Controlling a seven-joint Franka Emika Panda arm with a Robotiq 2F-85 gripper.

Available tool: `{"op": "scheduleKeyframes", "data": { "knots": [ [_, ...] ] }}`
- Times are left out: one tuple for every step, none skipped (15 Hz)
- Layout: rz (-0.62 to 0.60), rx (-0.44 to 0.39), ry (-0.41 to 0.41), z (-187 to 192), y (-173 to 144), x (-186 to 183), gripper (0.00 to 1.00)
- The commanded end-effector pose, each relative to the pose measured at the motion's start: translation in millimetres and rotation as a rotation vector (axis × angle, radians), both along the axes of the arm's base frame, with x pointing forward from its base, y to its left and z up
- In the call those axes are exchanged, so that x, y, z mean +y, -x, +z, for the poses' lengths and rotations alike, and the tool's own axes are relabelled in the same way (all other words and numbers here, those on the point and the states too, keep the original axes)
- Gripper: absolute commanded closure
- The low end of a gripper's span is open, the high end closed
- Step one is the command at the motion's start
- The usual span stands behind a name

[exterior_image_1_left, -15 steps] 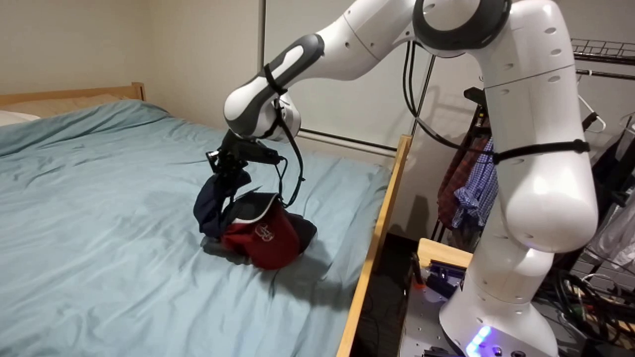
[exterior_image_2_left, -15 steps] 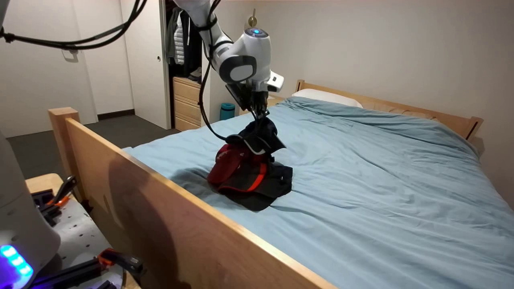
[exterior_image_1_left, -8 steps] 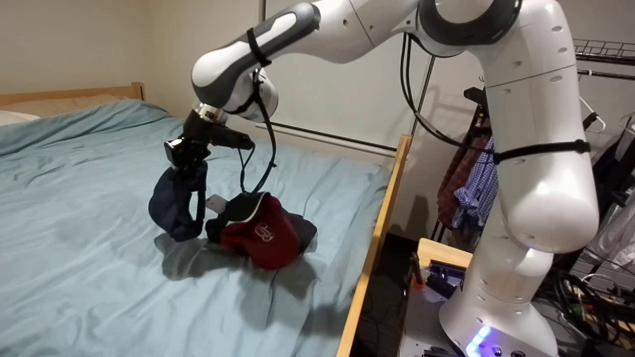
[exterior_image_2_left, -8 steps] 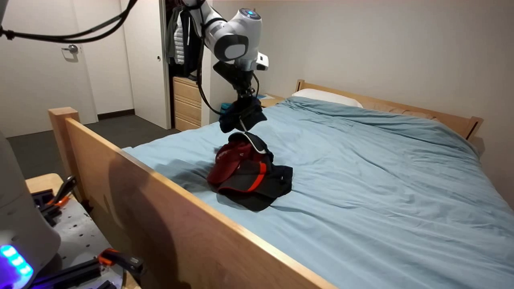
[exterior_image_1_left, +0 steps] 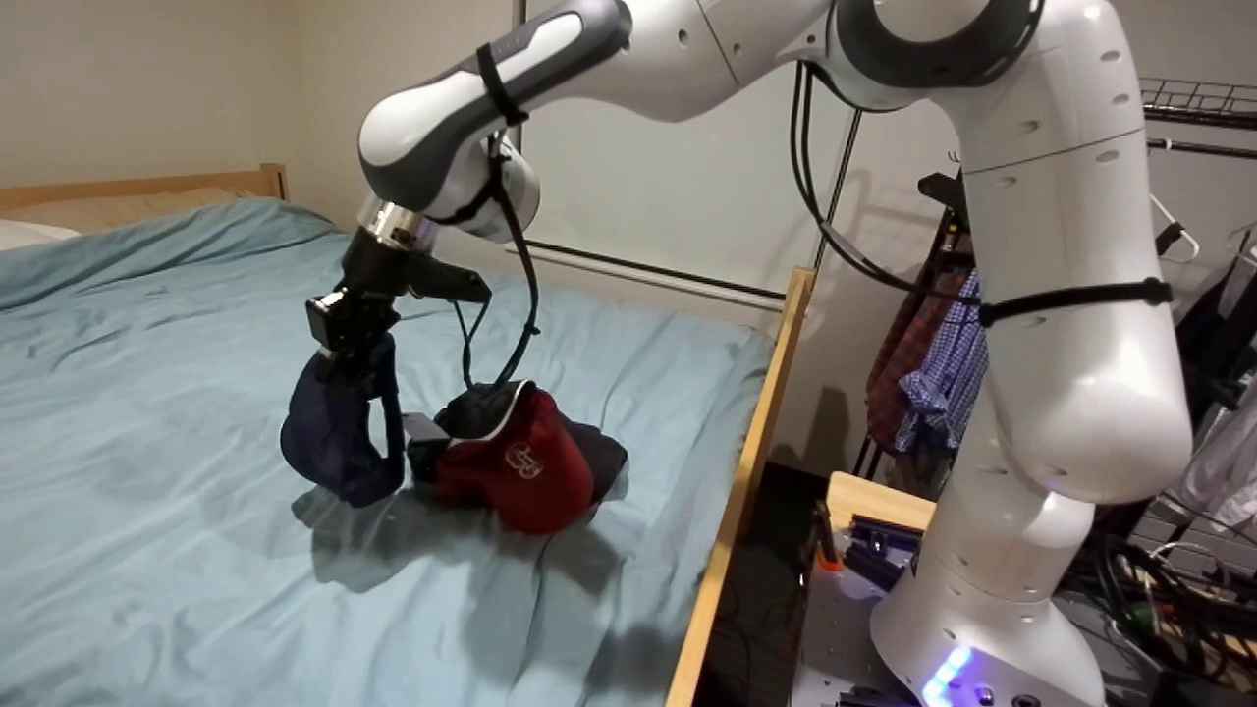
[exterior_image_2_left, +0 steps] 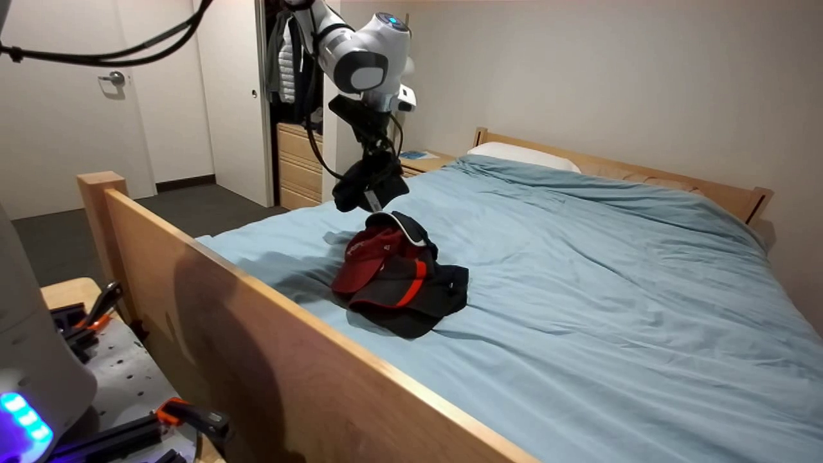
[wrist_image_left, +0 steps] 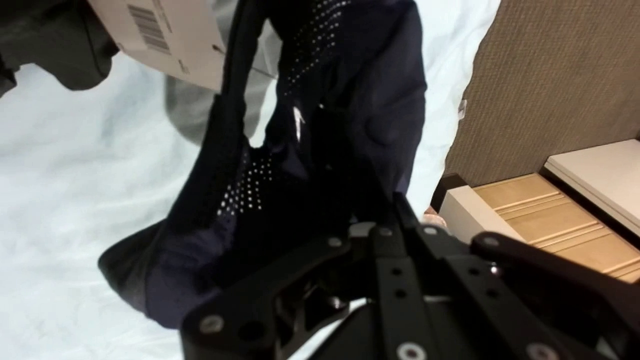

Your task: Remove the dark blue and white cap from the pile of hats on the bed

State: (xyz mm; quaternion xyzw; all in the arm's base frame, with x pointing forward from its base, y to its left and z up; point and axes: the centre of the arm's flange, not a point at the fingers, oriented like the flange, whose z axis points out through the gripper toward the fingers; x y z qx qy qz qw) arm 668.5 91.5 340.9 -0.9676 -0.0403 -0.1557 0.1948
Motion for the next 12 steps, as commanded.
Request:
{"op": "scheduleKeyframes", "data": {
  "knots": [
    [0.125,0.074,-0.117,-21,18,19,0.97],
    [0.159,0.097,-0.154,-28,26,26,0.97],
    [0.189,0.126,-0.195,-37,33,35,0.97],
    [0.205,0.159,-0.221,-44,39,41,0.98],
    [0.21,0.192,-0.249,-54,45,44,0.97],
    [0.162,0.235,-0.234,-65,50,41,0.97],
    [0.138,0.267,-0.214,-76,55,38,0.97],
    [0.133,0.295,-0.216,-87,59,34,0.98],
    [0.171,0.324,-0.239,-99,64,32,0.98],
    [0.174,0.363,-0.237,-109,68,30,0.97],
    [0.166,0.401,-0.238,-122,71,26,0.97],
    [0.172,0.42,-0.25,-134,74,22,0.97]
  ]
}}
